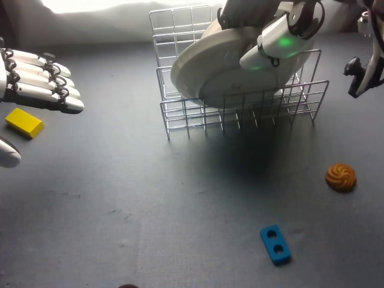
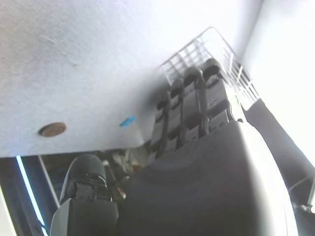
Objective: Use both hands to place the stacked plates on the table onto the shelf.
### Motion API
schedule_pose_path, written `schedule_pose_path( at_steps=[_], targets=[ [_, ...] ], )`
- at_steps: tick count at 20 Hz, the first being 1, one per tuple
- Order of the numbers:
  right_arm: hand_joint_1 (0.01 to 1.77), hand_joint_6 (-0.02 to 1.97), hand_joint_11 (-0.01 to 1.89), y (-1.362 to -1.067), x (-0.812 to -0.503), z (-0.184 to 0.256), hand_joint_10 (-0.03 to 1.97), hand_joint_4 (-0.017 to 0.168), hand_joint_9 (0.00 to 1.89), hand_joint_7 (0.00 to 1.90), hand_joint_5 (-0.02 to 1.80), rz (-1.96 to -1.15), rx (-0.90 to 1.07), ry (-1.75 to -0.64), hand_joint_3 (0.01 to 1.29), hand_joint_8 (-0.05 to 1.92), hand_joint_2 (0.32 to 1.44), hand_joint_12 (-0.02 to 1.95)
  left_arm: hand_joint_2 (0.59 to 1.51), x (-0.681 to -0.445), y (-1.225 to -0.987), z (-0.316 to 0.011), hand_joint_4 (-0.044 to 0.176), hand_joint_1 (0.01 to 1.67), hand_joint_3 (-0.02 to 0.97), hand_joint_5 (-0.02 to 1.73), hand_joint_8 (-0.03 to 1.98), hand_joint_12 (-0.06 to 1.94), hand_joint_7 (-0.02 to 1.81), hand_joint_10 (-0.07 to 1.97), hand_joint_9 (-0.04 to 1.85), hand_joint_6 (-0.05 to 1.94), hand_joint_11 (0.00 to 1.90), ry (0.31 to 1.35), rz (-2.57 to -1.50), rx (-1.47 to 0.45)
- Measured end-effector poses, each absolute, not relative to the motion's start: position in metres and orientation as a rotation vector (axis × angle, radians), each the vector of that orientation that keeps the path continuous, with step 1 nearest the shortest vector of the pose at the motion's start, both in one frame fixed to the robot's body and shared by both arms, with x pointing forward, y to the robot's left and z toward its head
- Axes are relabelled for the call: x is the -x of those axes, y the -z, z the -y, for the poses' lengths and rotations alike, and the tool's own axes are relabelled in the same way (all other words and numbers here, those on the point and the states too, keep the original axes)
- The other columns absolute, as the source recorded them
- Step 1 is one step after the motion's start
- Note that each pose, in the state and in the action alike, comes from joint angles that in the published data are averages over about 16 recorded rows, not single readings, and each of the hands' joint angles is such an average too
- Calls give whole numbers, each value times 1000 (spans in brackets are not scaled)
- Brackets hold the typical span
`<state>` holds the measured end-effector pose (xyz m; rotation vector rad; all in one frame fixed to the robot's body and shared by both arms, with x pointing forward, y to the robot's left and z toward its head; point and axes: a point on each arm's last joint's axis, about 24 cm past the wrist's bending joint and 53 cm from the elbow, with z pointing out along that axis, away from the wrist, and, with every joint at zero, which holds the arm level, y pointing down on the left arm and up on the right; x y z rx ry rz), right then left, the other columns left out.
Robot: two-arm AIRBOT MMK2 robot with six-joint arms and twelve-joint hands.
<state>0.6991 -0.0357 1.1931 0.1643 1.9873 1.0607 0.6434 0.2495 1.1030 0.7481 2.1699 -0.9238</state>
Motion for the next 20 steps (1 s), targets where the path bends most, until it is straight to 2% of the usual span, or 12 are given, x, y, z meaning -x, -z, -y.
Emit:
schedule_pose_path(
  at_steps=[11, 13, 20],
  targets=[
    [1053, 89, 447, -1204, -698, 36, 222, -4, 868, 922, 805, -1962, -143, -1069, 10, 28, 1067, 1245, 1177, -640, -1103, -246, 4, 14, 20, 103, 8, 133, 107, 10, 93, 18, 16, 935, -2163, -769],
    [1048, 30, 433, -1210, -697, 37, 193, -3, 861, 912, 801, -1948, -132, -1072, 10, 6, 1062, 1230, 1178, -638, -1103, -243, 3, 14, 20, 103, 8, 128, 108, 10, 93, 18, 16, 945, -2161, -778],
    [1036, 19, 397, -1235, -693, 52, 151, -3, 838, 864, 759, -1890, -101, -1058, 9, 15, 1049, 1208, 1179, -624, -1106, -230, 2, 14, 20, 97, 8, 113, 109, 9, 94, 18, 17, 995, -2142, -822]
  ],
)
